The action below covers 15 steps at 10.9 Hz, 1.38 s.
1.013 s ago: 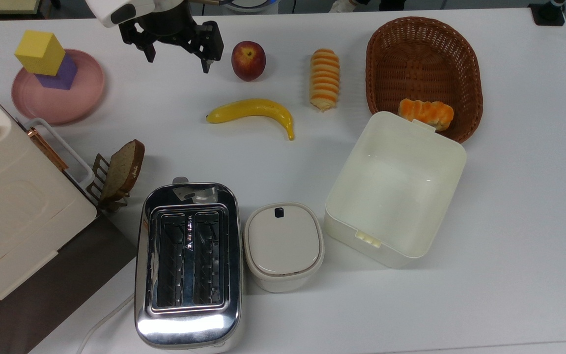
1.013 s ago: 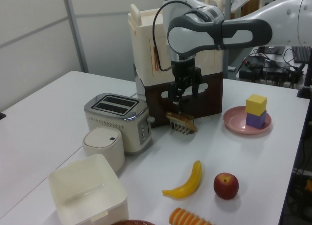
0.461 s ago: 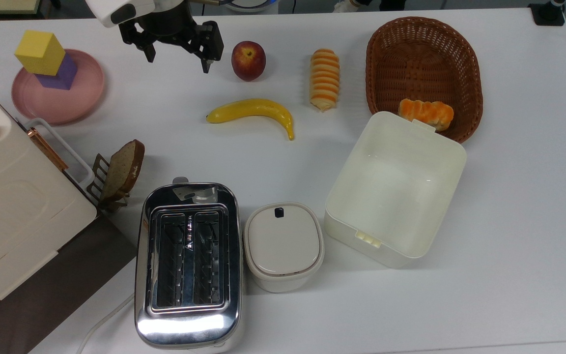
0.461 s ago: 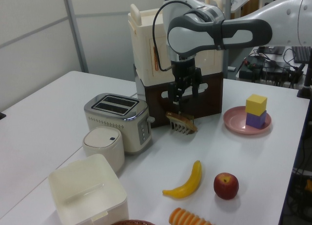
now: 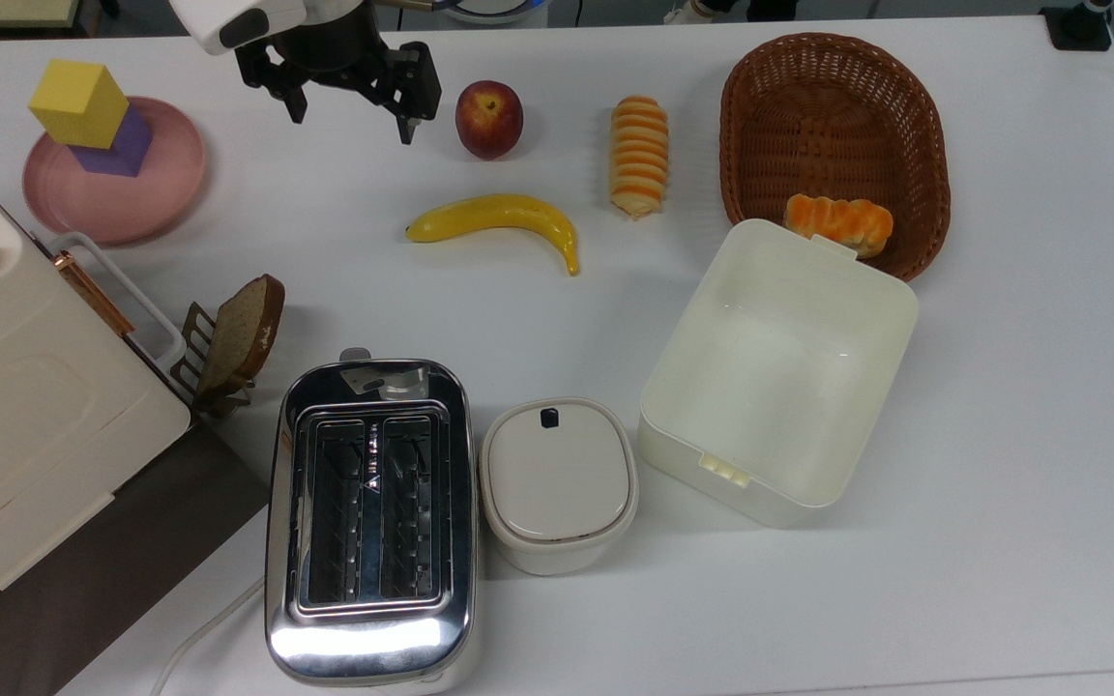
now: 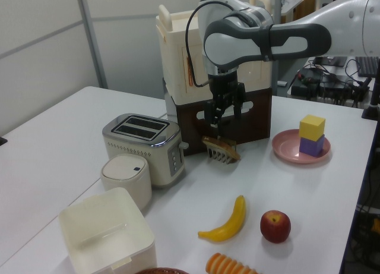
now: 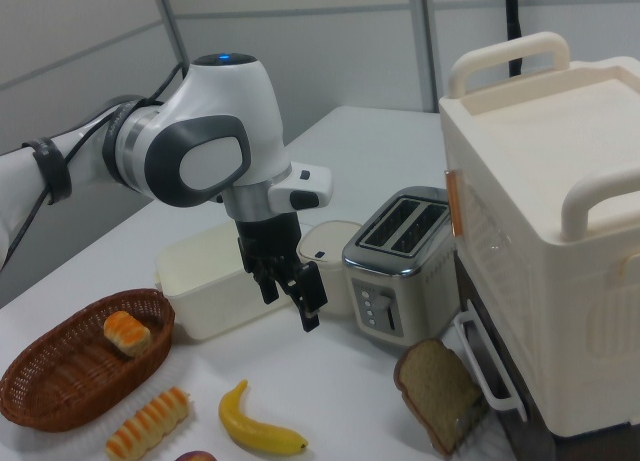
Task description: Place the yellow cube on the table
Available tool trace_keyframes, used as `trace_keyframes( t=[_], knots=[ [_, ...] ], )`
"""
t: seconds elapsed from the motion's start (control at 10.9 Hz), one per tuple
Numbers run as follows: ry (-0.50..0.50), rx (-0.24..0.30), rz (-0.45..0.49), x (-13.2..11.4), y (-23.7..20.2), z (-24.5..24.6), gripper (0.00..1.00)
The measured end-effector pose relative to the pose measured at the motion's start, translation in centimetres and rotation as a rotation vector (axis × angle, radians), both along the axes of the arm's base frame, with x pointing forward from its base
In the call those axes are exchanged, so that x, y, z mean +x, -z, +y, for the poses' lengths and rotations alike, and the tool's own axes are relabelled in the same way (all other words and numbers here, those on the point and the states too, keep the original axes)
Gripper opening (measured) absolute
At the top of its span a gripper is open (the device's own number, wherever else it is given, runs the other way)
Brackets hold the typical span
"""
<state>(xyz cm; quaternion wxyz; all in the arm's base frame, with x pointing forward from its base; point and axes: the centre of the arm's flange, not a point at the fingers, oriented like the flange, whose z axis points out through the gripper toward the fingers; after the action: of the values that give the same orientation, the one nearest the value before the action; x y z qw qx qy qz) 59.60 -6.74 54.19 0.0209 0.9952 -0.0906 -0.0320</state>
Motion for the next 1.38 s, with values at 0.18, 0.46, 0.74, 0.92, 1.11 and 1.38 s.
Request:
trace_keyframes(
  t=[0.18,0.46,0.74,0.92,1.11,1.38],
  knots=[
    [-0.002,0.0,0.004,0.1,0.2,0.1,1.0],
    [-0.011,0.001,0.018,0.0,0.9,0.6,1.0],
    [-0.026,0.002,0.032,0.0,1.5,1.0,1.0],
    [-0.037,0.006,0.058,-0.3,2.7,1.5,1.0],
    [-0.062,0.003,0.091,-0.6,4.3,2.7,1.0],
    [-0.075,-0.013,0.101,-0.7,4.6,3.1,1.0]
  ],
)
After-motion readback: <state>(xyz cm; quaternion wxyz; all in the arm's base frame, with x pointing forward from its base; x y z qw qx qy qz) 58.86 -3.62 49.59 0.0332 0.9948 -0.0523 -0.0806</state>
